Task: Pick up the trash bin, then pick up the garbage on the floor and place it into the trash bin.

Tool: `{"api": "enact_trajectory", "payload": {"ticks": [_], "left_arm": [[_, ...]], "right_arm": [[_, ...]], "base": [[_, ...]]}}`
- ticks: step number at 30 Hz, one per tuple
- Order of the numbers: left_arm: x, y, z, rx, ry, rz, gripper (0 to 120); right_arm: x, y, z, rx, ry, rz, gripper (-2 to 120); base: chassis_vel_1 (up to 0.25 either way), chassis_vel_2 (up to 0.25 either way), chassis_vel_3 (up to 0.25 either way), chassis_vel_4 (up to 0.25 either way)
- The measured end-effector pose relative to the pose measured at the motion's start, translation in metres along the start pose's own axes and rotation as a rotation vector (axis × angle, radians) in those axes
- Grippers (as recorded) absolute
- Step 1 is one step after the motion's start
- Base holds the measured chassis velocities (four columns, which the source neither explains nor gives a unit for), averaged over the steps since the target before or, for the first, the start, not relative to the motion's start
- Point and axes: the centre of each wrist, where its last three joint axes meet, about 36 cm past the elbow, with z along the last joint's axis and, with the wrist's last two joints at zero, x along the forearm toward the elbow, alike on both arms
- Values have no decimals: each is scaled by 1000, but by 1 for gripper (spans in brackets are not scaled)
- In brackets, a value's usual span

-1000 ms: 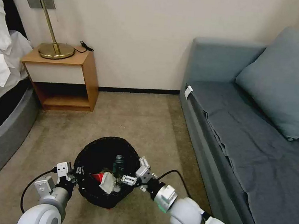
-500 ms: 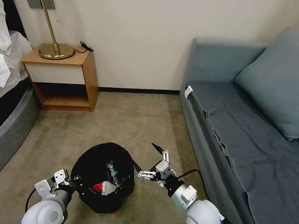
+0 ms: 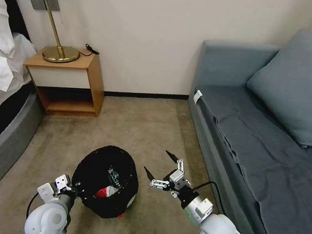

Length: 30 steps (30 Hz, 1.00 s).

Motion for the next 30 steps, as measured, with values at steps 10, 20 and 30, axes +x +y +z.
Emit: {"api": "enact_trajectory", "payload": {"ticks": [10, 20, 30], "left_arm": [[15, -10, -14, -43, -35, 56, 41], [38, -20, -25, -70, -88, 86, 80], [88, -34, -43, -232, -300, 96, 100]], "right_arm": [[4, -4, -4, -10, -1, 25, 100], [3, -14, -11, -18, -11, 51, 100], [0, -19, -30, -54, -38, 128, 100]], "base": [[0, 0, 0, 0], [0, 0, 0, 0], [0, 0, 0, 0]]}}
